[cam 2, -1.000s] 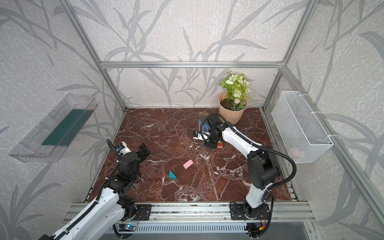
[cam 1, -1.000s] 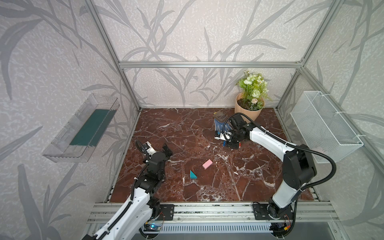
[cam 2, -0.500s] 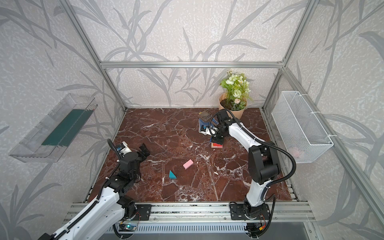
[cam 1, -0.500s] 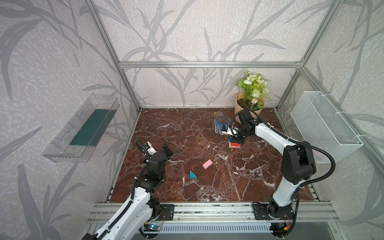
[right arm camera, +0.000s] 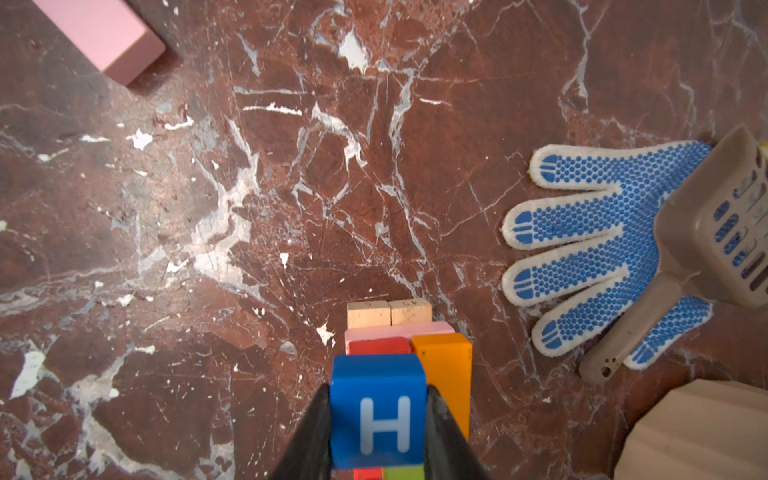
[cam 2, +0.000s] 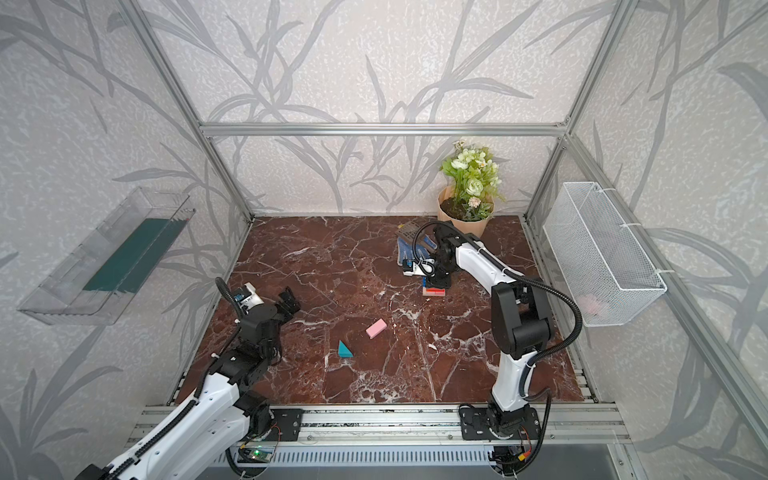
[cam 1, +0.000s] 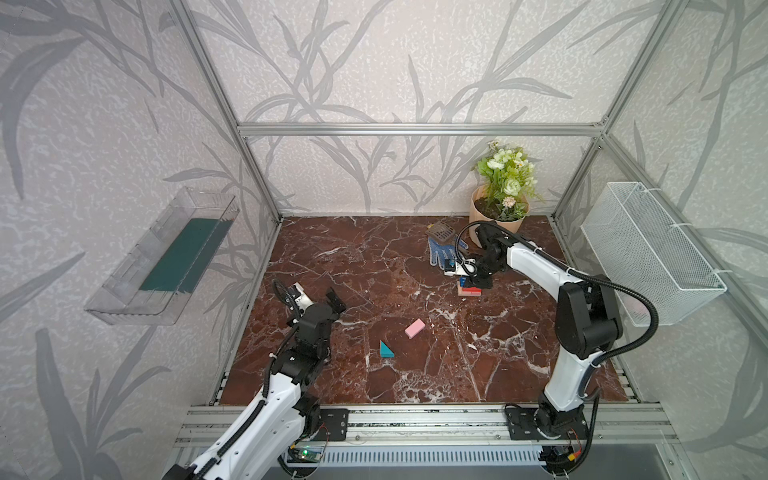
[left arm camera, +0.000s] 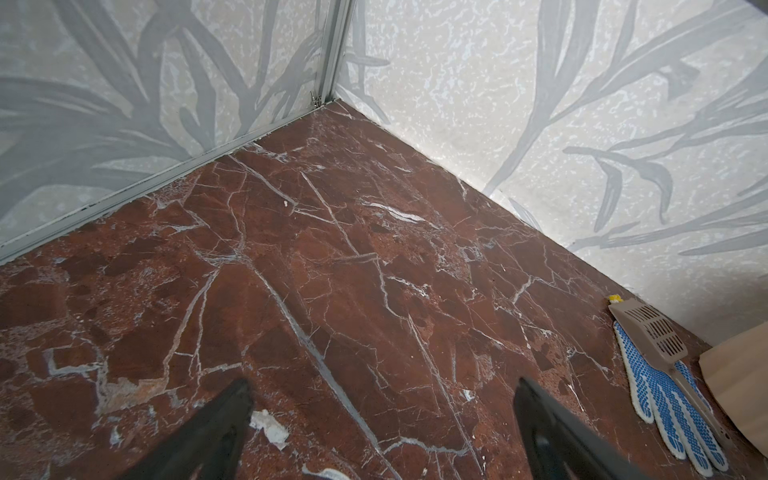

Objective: Build the wood block tower
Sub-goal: 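Lower the blue H cube beside the lime green cube on the stack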

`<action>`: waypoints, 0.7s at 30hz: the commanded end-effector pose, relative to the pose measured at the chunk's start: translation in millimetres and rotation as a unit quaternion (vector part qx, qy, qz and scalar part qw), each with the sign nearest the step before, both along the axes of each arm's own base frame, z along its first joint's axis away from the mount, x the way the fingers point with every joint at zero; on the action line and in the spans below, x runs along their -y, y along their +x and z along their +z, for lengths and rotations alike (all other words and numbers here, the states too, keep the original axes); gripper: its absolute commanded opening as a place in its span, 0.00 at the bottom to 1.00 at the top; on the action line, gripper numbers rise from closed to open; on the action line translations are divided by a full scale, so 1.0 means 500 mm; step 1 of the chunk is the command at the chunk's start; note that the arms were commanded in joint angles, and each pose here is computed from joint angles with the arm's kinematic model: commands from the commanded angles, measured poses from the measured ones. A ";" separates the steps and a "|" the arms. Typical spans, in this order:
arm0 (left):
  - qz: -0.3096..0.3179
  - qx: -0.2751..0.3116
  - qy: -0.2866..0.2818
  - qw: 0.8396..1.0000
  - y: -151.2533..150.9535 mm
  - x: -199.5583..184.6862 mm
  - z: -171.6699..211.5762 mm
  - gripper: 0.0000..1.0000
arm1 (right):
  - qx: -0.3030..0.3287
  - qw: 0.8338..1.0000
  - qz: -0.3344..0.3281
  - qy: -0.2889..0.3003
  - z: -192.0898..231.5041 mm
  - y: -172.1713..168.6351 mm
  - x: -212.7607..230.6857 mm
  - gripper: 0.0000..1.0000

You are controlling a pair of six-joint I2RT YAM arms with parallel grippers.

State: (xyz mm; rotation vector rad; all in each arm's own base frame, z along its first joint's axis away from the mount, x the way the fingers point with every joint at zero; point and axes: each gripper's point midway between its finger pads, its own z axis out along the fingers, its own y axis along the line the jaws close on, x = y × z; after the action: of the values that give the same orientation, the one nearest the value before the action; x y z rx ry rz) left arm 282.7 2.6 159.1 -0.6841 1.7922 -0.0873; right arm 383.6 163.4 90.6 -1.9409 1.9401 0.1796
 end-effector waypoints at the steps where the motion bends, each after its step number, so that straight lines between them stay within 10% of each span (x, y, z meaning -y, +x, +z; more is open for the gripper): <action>1: 0.010 0.004 -0.005 1.000 0.001 -0.005 -0.005 0.99 | 0.004 1.000 0.030 0.005 0.014 0.004 -0.001 0.01; 21: 0.004 0.005 -0.010 1.000 0.004 0.000 -0.003 1.00 | -0.030 0.999 0.040 0.004 -0.023 0.004 -0.004 0.05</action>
State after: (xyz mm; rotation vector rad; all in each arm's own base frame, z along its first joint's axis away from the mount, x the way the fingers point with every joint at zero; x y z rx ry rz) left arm 285.1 0.7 158.1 -0.6815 1.7950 -0.0951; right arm 396.1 167.5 85.8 -1.9996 1.8821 0.2283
